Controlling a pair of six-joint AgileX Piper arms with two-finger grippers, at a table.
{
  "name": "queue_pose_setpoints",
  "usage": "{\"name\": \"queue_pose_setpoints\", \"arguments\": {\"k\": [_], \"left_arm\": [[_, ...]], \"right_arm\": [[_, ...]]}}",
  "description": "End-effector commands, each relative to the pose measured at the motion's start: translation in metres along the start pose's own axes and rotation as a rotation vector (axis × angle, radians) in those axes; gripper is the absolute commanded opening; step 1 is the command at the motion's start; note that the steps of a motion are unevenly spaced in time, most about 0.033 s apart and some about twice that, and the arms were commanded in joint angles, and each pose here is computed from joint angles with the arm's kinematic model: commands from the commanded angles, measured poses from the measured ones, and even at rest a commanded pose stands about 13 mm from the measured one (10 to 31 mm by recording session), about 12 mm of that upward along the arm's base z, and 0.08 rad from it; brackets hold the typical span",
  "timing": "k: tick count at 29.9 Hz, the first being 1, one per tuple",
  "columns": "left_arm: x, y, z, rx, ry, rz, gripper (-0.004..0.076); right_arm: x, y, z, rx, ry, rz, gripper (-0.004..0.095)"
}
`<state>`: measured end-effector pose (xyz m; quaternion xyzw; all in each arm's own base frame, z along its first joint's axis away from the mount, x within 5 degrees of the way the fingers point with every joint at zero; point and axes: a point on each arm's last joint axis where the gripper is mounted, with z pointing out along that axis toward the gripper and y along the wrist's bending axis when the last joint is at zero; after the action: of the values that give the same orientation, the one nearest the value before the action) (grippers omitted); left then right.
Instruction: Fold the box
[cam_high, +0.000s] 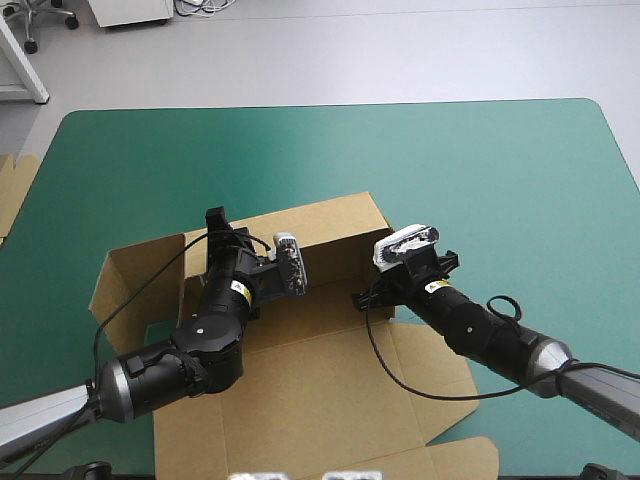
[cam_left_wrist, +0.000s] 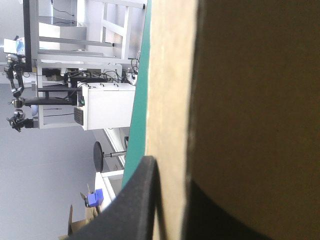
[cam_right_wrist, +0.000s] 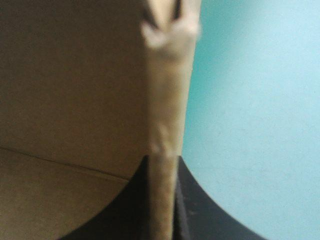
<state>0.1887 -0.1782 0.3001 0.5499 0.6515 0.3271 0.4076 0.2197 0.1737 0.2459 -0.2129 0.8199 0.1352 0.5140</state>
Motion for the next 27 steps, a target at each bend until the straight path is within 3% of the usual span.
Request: {"name": "queue_pose_setpoints", "arguments": {"k": [1,4,7,12,19,23,27], "left_arm": [[-0.006,-0.002,-0.012,0.048,-0.046,-0.049,0.0156],[-0.009,-0.005,-0.021,0.045,-0.052,-0.032,0.0325],[-0.009,-0.005,-0.025,0.035,-0.036,-0.030,0.0405],[-0.010,-0.008,-0.034,0.009,-0.018,-0.006,0.0401],[-0.019,-0.004,-0.064,-0.073,-0.131,-0.002,0.0400],[-0.018,0.003,-0.079,-0.082,-0.090,-0.043,0.0400],[-0.021,0.015,-0.092,-0.092,-0.079,-0.091,0.0338]], "right_arm": [[-0.016,0.000,-0.006,0.000,-0.067,-0.028,-0.0013],[-0.016,0.000,-0.006,0.001,-0.066,-0.024,-0.0013],[-0.016,0.000,-0.006,0.001,-0.066,-0.022,-0.0013],[-0.016,0.000,-0.006,0.001,-0.066,-0.022,-0.0013],[-0.014,0.000,-0.004,0.005,-0.058,-0.019,-0.0013],[-0.015,0.000,-0.004,0.006,-0.059,-0.019,-0.0013],[-0.015,0.000,-0.004,0.006,-0.059,-0.015,-0.0013]]}}
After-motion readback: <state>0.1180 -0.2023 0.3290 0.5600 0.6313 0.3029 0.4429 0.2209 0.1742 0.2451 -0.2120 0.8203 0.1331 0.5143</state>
